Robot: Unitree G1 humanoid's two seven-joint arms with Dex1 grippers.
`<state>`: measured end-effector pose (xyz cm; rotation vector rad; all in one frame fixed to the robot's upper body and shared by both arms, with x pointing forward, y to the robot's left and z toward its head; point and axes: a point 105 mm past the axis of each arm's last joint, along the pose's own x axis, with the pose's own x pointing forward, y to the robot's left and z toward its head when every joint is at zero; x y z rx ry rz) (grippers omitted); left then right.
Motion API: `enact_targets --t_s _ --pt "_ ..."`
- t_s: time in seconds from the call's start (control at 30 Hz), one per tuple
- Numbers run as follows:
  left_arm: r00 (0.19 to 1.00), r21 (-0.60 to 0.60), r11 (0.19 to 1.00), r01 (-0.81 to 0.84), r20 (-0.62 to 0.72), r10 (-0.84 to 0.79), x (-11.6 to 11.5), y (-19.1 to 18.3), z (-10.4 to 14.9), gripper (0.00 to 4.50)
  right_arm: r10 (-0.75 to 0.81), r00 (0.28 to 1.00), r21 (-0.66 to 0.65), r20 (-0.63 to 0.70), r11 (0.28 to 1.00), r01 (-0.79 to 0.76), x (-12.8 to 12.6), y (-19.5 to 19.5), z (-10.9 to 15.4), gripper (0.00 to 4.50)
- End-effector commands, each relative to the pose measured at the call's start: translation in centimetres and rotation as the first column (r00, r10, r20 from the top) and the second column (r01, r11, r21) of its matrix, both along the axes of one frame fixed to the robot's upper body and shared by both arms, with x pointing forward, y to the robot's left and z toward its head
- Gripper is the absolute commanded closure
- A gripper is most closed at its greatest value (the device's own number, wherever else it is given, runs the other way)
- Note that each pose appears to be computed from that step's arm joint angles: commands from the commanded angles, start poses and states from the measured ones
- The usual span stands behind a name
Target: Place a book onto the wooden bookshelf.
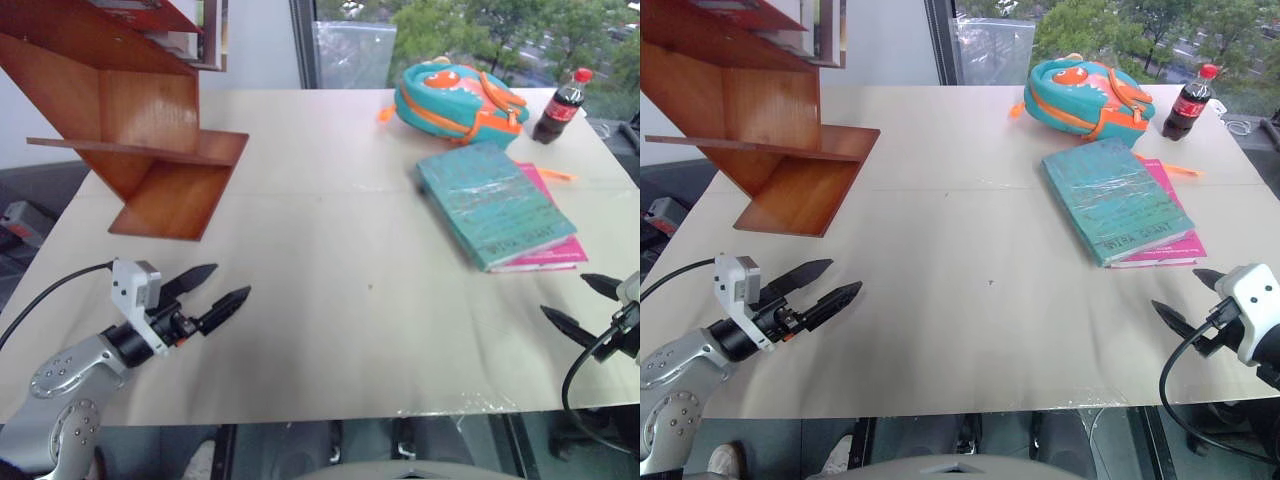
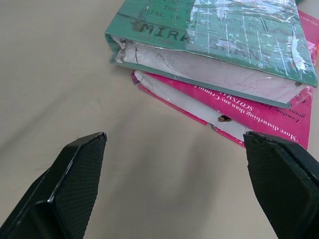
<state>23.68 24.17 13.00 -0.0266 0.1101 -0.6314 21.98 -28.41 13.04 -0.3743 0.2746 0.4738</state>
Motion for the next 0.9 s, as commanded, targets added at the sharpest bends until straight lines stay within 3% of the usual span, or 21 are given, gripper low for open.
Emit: enact_targets --t_s 0.03,0.2,0.27,0.4,0.53,0.6,0.7,0.8,0.9 --pt "0.999 -0.001 1.000 0.014 0.044 -0.014 0.0 0.0 1.4 0.05 0.001 0.999 -0.021 0.048 1.000 0.000 0.6 -0.2 1.4 0.00" --pt "0.995 -0.031 0.997 0.072 0.069 -0.070 0.0 -1.4 2.3 0.05 -0.002 0.998 -0.006 0.059 1.000 0.002 1.5 0.2 1.7 0.00" --pt "0.993 -0.031 0.996 0.088 0.076 -0.086 -0.1 -1.8 2.5 0.00 -0.010 0.998 0.011 0.059 1.000 0.009 1.6 0.2 1.7 0.51" --pt "0.979 -0.017 0.985 0.170 0.116 -0.167 -0.3 -3.8 3.4 0.00 -0.073 0.994 0.045 0.080 0.997 0.070 3.2 -0.7 2.6 2.38" --pt "0.964 -0.007 0.976 0.220 0.157 -0.216 0.1 -5.5 4.3 0.00 -0.232 0.968 0.073 0.096 0.972 0.225 7.1 -3.2 4.2 4.26" --pt "0.958 -0.015 0.972 0.234 0.175 -0.228 0.4 -6.0 4.7 0.00 -0.300 0.948 0.073 0.107 0.953 0.293 9.4 -4.4 5.3 4.39" --pt "0.952 -0.016 0.970 0.243 0.194 -0.236 0.8 -6.4 5.0 0.00 -0.480 0.877 0.080 0.004 0.875 0.478 13.2 -6.9 5.8 4.39" --pt "0.947 -0.012 0.969 0.248 0.214 -0.240 1.2 -6.7 5.3 0.00 -0.503 0.851 0.122 -0.154 0.845 0.521 16.2 -7.4 5.5 4.39" --pt "0.944 -0.011 0.970 0.245 0.230 -0.236 1.3 -6.8 5.6 0.00 -0.537 0.815 0.155 -0.216 0.806 0.572 18.1 -7.8 5.5 4.39"
